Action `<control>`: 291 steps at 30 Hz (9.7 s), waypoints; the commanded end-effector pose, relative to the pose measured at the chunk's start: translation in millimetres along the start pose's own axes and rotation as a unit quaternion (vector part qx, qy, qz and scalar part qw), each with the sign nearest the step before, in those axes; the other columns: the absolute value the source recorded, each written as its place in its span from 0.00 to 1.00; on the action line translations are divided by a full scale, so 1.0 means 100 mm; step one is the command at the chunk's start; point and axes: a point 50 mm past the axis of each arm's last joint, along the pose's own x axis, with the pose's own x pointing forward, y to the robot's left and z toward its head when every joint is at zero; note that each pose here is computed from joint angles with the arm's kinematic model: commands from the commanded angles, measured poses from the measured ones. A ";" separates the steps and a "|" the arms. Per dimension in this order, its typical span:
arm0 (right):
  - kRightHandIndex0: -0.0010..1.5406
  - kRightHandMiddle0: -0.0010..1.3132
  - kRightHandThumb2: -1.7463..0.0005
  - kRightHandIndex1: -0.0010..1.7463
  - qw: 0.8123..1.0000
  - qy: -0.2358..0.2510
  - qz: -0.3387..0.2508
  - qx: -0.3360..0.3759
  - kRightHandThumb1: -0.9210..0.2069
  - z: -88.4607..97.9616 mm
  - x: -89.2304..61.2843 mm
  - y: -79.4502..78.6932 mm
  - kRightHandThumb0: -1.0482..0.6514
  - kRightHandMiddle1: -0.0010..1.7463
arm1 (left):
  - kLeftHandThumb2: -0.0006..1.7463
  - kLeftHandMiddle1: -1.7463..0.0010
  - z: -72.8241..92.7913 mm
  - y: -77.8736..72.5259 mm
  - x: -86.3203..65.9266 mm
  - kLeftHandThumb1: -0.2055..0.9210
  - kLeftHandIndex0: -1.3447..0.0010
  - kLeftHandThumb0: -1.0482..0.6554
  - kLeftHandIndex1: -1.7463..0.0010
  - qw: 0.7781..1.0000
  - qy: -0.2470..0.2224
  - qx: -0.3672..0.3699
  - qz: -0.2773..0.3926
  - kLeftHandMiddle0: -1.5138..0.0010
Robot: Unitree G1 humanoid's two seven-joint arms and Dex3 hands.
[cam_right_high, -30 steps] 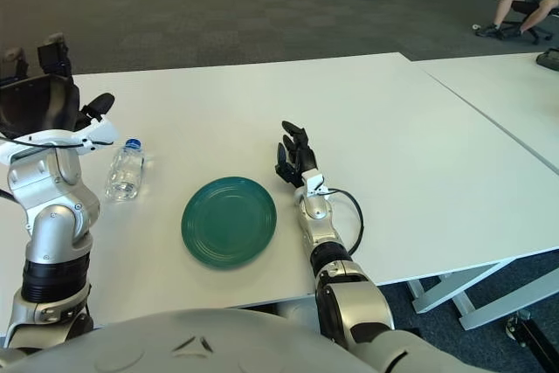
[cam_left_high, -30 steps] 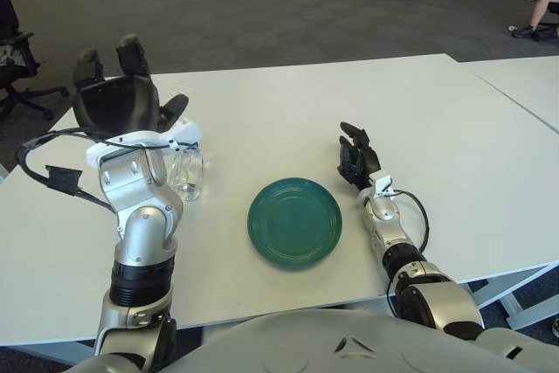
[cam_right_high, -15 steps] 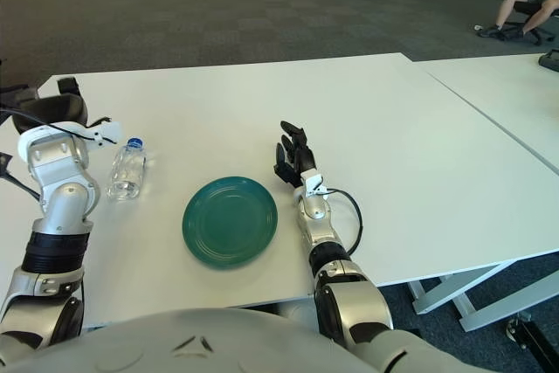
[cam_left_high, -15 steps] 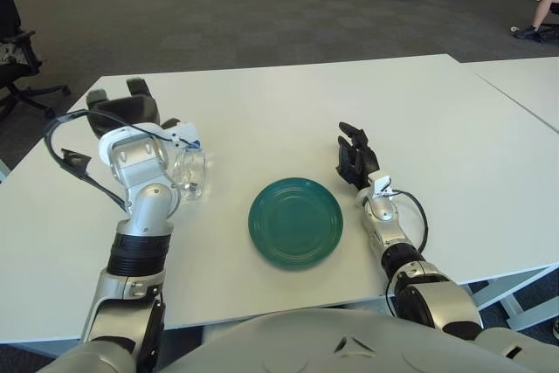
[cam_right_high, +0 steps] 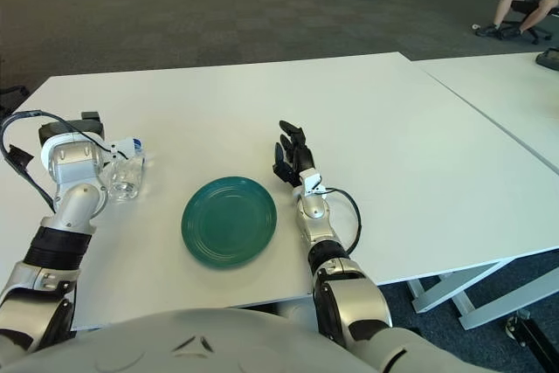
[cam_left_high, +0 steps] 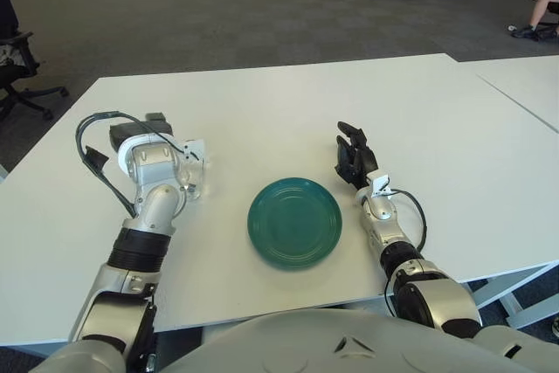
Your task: Put the bottle into the plate.
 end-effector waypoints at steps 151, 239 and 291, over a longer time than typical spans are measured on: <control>0.16 0.00 0.53 0.00 0.998 0.043 0.042 0.011 0.00 -0.18 -0.08 0.04 0.19 0.38 | 0.14 1.00 -0.35 0.24 0.45 0.99 1.00 0.05 0.89 0.877 -0.277 0.146 0.365 1.00; 0.16 0.00 0.51 0.00 0.998 0.042 0.044 0.004 0.00 -0.19 -0.10 -0.05 0.20 0.37 | 0.05 0.99 0.13 0.25 0.68 1.00 1.00 0.02 0.88 0.830 -0.445 0.040 0.335 0.95; 0.16 0.00 0.54 0.00 0.998 0.051 0.039 0.012 0.00 -0.22 -0.11 -0.06 0.20 0.37 | 0.02 1.00 0.02 0.28 0.78 0.97 1.00 0.01 0.93 0.850 -0.422 0.221 0.226 0.94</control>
